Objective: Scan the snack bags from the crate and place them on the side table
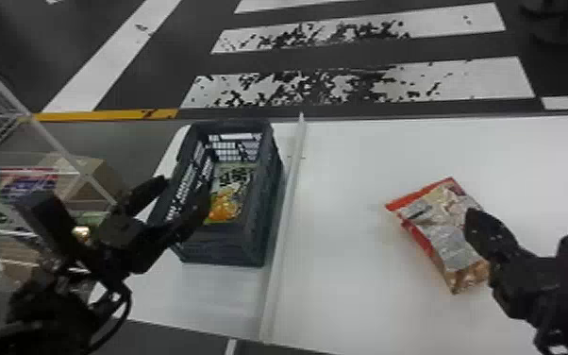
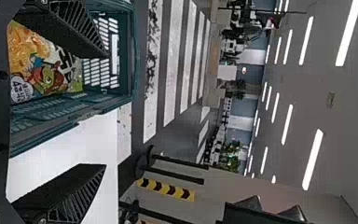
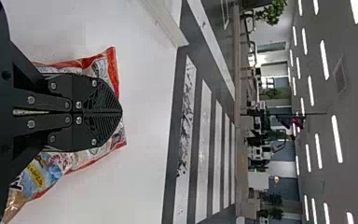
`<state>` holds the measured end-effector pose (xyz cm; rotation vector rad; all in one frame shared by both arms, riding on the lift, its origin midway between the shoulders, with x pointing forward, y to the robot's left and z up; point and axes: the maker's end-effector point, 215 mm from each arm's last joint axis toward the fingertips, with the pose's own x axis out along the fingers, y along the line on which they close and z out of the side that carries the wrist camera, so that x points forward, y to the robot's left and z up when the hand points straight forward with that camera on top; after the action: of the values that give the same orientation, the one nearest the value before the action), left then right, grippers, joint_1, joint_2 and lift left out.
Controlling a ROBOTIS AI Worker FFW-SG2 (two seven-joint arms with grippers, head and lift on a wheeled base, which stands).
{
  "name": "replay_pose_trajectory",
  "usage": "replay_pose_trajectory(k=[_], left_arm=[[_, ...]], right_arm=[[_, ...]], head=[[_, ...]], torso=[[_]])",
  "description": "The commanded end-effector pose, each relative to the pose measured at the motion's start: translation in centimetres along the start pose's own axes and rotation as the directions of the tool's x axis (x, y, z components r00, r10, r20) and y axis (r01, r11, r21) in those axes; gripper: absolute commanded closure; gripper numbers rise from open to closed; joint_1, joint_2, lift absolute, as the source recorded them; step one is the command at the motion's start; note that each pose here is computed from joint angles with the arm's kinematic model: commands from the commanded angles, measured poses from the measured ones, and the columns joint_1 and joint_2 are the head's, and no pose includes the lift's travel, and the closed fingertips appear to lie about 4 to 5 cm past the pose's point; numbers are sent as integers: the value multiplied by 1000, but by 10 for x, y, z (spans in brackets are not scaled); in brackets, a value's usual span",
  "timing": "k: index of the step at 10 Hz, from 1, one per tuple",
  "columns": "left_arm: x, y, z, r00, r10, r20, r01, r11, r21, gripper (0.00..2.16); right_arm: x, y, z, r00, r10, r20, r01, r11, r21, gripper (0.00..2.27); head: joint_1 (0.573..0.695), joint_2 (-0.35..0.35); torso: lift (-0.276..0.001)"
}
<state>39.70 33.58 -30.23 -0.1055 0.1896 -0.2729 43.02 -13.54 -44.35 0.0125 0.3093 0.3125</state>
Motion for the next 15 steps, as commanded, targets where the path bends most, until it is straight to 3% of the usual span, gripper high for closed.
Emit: replay_pose_trajectory(k=[1,6,10,13,15], left_arm=[[-1,-2,-3,1000,-6,-5,6,1000,-6,29],[0,-7,-11,1000,-24,-18,24,999,-21,29],[1,-6,-18,999,-29,-25,28,999,-35,29],[2,-7,-20,999,-37,-28,36,999,-41,29],[1,-8,-21,998,-46,-31,45,998,-44,29]], right_arm=[[13,-1,-9,999,26,-36,-26,1000,-6,2017],[39,-9,-47,989,55,-135,-57,998,-14,2017],[36,-4,-80,982,63,-180,-66,998,-11,2017],[26,12,-29,993,78,-93,-81,996,-30,2017],[34,37,-12,990,120,-73,-124,991,-57,2017]], head=[[695,268],[695,259],[695,259],[695,264],[695,283]], torso=[[-94],[-94],[-94],[-94],[-94]])
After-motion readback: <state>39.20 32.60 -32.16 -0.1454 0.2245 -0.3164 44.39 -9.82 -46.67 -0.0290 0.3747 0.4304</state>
